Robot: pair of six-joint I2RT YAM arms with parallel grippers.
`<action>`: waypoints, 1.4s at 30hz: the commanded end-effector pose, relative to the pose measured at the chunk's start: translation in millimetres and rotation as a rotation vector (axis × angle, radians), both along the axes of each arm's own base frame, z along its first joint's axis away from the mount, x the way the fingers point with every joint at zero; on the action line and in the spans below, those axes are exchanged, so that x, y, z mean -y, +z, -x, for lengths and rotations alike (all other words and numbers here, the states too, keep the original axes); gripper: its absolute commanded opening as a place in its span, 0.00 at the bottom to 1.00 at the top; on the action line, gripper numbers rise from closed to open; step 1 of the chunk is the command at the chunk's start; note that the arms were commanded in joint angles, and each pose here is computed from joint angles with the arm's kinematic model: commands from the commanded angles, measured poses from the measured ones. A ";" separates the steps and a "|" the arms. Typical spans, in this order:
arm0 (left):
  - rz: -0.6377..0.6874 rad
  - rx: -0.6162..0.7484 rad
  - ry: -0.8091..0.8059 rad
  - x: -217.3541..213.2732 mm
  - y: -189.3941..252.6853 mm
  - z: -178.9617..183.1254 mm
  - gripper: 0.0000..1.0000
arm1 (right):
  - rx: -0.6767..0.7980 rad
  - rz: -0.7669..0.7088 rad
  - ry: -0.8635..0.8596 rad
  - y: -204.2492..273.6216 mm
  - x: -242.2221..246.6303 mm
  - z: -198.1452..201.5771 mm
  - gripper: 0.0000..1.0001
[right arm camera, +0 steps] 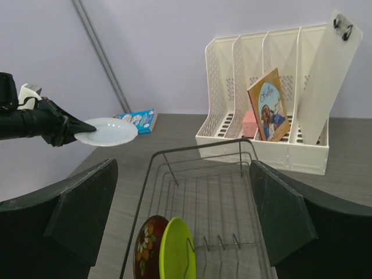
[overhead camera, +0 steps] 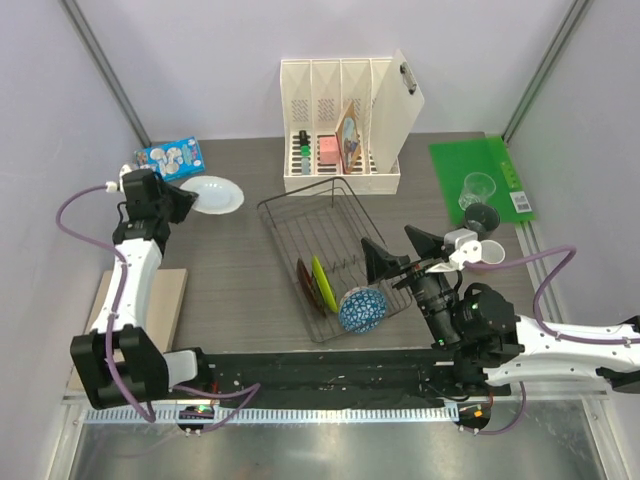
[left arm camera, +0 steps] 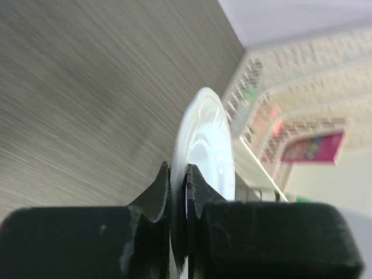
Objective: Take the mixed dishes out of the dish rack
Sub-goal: Place the plate at the center of the board.
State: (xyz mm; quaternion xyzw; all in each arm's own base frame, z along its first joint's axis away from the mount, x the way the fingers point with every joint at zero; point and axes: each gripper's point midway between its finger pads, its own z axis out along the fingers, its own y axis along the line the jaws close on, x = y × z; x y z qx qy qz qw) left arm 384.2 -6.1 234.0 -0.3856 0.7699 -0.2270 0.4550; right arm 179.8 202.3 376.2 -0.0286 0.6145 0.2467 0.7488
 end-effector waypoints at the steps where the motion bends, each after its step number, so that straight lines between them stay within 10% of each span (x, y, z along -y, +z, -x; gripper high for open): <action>1: 0.058 0.192 0.111 -31.3 24.7 -42.0 0.00 | -0.067 -0.065 0.100 -11.4 -15.8 7.2 1.00; 26: -0.015 -0.223 0.037 -54.8 -143.5 -115.6 0.00 | -0.099 0.035 0.162 -41.1 -39.1 -2.1 1.00; 42: 0.014 -0.393 0.041 -51.6 -185.5 -71.8 0.53 | -0.170 0.041 0.151 -66.5 -42.0 -28.4 1.00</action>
